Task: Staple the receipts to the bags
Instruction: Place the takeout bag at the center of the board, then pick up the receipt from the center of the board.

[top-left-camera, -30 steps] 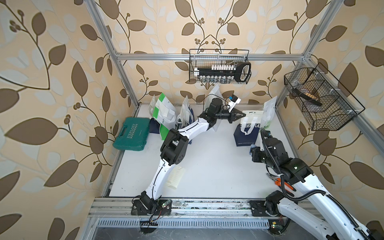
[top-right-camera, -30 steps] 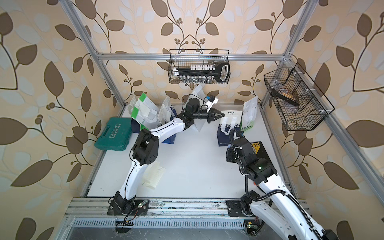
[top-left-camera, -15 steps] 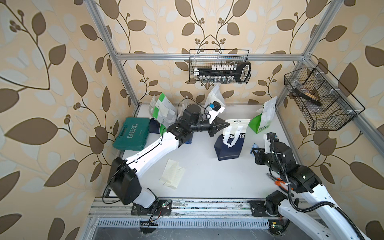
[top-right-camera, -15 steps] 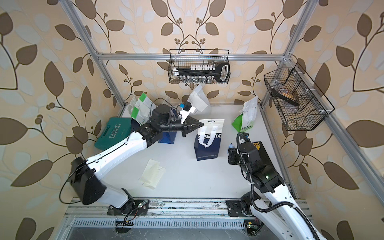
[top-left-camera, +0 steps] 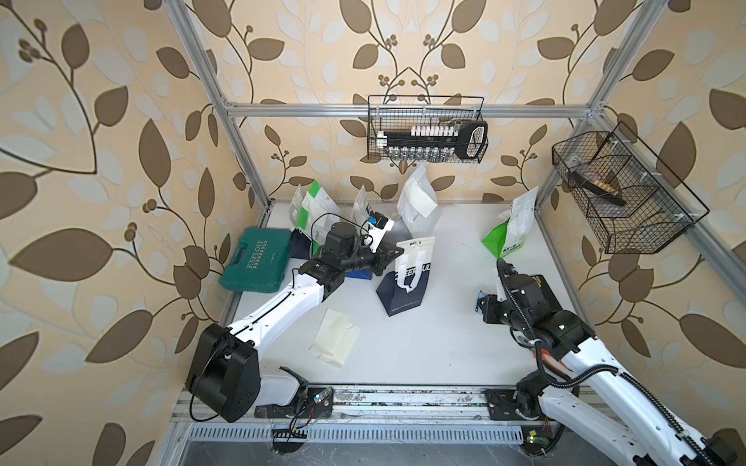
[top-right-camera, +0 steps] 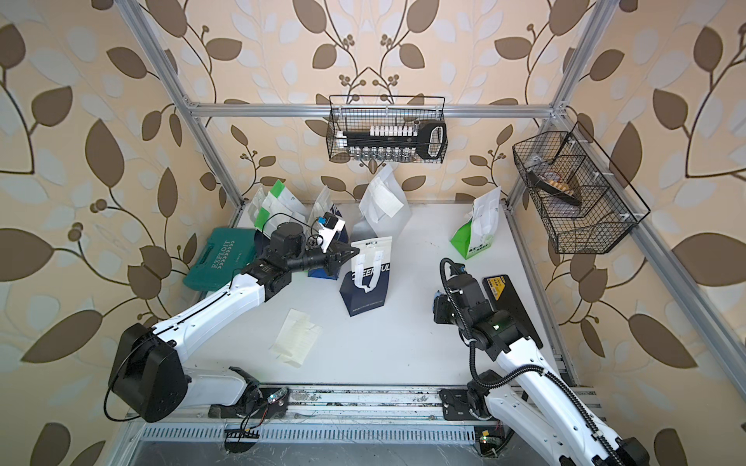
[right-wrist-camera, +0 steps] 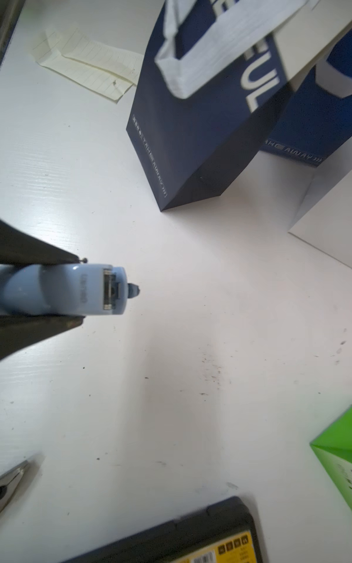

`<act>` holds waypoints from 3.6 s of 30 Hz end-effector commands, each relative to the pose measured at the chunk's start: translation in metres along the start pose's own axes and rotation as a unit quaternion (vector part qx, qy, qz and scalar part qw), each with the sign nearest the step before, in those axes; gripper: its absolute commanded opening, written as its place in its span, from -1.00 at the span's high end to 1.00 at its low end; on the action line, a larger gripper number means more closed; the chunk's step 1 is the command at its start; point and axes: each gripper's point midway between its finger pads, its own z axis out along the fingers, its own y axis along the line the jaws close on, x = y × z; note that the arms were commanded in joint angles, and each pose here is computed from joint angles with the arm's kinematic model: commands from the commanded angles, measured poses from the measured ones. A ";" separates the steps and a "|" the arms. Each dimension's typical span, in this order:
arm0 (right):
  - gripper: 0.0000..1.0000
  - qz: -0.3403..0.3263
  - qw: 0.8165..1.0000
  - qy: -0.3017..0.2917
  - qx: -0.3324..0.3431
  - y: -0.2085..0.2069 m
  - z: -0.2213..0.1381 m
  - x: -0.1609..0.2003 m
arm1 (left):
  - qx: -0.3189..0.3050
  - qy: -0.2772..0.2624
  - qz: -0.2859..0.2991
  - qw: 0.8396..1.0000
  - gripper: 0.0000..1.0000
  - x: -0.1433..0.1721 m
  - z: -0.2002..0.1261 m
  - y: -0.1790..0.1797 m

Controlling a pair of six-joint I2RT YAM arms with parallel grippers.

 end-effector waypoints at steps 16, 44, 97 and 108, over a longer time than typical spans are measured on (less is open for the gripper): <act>1.00 0.021 0.989 0.131 0.063 -0.019 0.070 0.056 | -0.049 -0.024 -0.019 0.998 -0.41 -0.026 -0.025 -0.002; -0.31 -0.127 0.991 0.008 -0.041 0.096 0.003 0.010 | -0.186 -0.233 -0.100 0.949 -0.98 -0.142 -0.183 -0.047; 0.55 -0.165 0.977 0.116 0.063 0.320 0.224 0.161 | -0.206 -0.308 -0.021 0.929 -0.98 -0.149 -0.309 -0.123; 1.00 -0.254 0.966 0.011 -0.043 0.375 0.199 0.115 | -0.212 -0.291 -0.026 0.933 -0.98 -0.143 -0.301 -0.116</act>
